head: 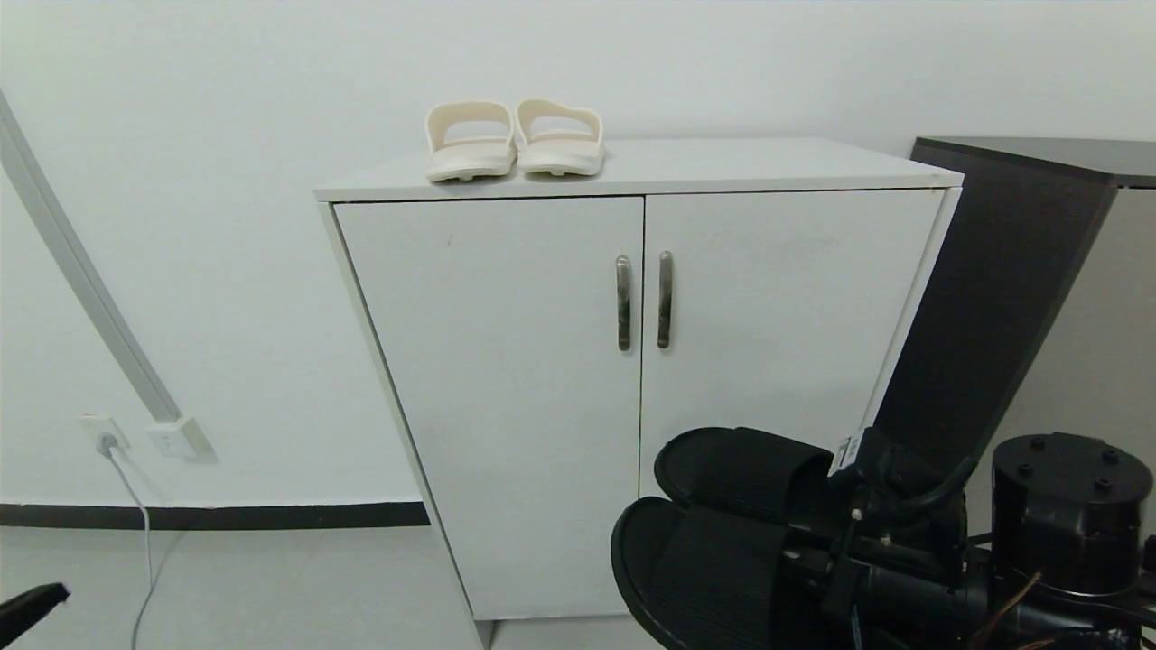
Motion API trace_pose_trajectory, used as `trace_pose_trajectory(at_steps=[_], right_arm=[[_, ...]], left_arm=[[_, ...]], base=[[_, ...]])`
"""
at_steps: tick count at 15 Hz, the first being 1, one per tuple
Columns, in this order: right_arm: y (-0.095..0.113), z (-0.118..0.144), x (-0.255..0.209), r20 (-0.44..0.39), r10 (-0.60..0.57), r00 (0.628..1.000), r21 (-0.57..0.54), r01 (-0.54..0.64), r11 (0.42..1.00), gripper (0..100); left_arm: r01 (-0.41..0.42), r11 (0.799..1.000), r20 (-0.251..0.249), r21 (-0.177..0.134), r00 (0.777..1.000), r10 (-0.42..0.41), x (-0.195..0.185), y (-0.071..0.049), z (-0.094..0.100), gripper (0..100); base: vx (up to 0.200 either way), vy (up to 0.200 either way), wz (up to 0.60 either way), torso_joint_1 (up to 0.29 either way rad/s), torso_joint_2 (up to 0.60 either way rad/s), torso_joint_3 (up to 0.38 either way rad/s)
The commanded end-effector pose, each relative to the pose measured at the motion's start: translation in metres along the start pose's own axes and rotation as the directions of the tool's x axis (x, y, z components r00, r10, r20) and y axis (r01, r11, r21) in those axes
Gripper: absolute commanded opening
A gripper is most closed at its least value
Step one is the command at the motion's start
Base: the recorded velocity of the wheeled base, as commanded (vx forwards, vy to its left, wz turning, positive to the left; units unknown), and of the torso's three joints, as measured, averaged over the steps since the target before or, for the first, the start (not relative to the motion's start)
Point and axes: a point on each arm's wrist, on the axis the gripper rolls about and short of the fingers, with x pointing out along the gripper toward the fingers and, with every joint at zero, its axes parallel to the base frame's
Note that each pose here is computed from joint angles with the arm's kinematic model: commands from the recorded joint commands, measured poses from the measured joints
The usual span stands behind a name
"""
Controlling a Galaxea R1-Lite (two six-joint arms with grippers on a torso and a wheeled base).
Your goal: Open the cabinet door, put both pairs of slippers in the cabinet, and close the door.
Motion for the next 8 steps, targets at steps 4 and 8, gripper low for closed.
trace_pose_trajectory(at_steps=[4, 8], right_arm=[[0.007, -0.001, 0.002, -0.005, 0.037, 0.999, -0.011, -0.037, 0.999, 0], [0.014, -0.008, 0.007, -0.041, 0.067, 0.997, -0.017, -0.068, 0.998, 0]], left_arm=[[0.340, 0.940, 0.018, 0.013, 0.940, -0.341, 0.071, 0.001, 0.056, 100], [0.405, 0.914, 0.035, 0.003, 0.914, -0.405, 0.104, -0.020, 0.096, 100]], base=[[0.000, 0.000, 0.00, -0.002, 0.01, 0.016], [0.000, 0.000, 0.00, 0.000, 0.00, 0.000]])
